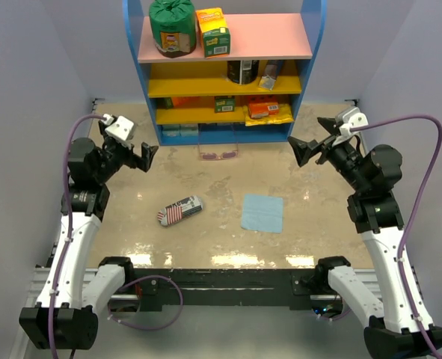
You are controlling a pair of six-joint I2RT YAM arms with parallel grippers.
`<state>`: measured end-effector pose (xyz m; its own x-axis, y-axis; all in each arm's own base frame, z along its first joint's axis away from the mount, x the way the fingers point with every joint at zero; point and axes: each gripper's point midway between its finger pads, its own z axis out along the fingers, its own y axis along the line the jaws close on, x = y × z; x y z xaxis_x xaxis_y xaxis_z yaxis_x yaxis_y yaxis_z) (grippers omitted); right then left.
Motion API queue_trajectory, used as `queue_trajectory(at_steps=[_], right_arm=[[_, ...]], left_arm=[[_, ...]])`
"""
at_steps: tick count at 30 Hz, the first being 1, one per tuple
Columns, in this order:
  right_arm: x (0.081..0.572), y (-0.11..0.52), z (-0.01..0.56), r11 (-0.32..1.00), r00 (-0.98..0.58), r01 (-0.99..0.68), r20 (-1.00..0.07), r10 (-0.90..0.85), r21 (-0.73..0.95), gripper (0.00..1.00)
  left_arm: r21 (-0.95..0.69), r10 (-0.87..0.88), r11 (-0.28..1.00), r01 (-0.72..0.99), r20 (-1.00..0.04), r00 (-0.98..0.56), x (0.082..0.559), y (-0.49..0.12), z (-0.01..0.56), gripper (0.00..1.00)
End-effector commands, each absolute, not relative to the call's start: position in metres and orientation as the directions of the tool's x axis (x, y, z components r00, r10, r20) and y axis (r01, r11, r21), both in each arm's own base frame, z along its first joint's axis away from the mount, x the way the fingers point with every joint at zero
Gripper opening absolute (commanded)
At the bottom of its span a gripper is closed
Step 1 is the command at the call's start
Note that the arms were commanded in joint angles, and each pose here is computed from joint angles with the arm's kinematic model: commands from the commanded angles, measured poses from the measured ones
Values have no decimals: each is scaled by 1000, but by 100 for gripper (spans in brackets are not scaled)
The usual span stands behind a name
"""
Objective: Organize the sunglasses
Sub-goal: Pick up the sunglasses case from the center of the board.
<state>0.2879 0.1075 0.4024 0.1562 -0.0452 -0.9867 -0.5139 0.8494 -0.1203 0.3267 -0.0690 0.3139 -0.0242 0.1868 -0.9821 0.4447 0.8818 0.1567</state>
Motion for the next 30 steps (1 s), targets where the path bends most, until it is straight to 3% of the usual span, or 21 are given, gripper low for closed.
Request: queue_trajectory(at_steps=[1, 7, 13, 16, 30], right_arm=[[286, 109, 410, 839, 214, -519, -975, -57, -163, 99], [281, 120, 396, 776, 229, -585, -966, -123, -238, 99], [286, 134, 374, 712, 186, -667, -974, -126, -219, 99], [286, 134, 366, 711, 185, -668, -974, -129, -221, 99], [287, 134, 362, 717, 185, -663, -975, -124, -216, 99]], left_arm=[[234, 257, 777, 584, -965, 45, 317, -90, 309, 100], [244, 397, 690, 681, -915, -74, 329, -91, 268, 100], [184, 546, 609, 772, -803, -240, 325, -109, 175, 100], [194, 616, 541, 818, -754, -229, 318, -127, 143, 100], [11, 672, 447, 895, -664, -328, 292, -138, 92, 100]])
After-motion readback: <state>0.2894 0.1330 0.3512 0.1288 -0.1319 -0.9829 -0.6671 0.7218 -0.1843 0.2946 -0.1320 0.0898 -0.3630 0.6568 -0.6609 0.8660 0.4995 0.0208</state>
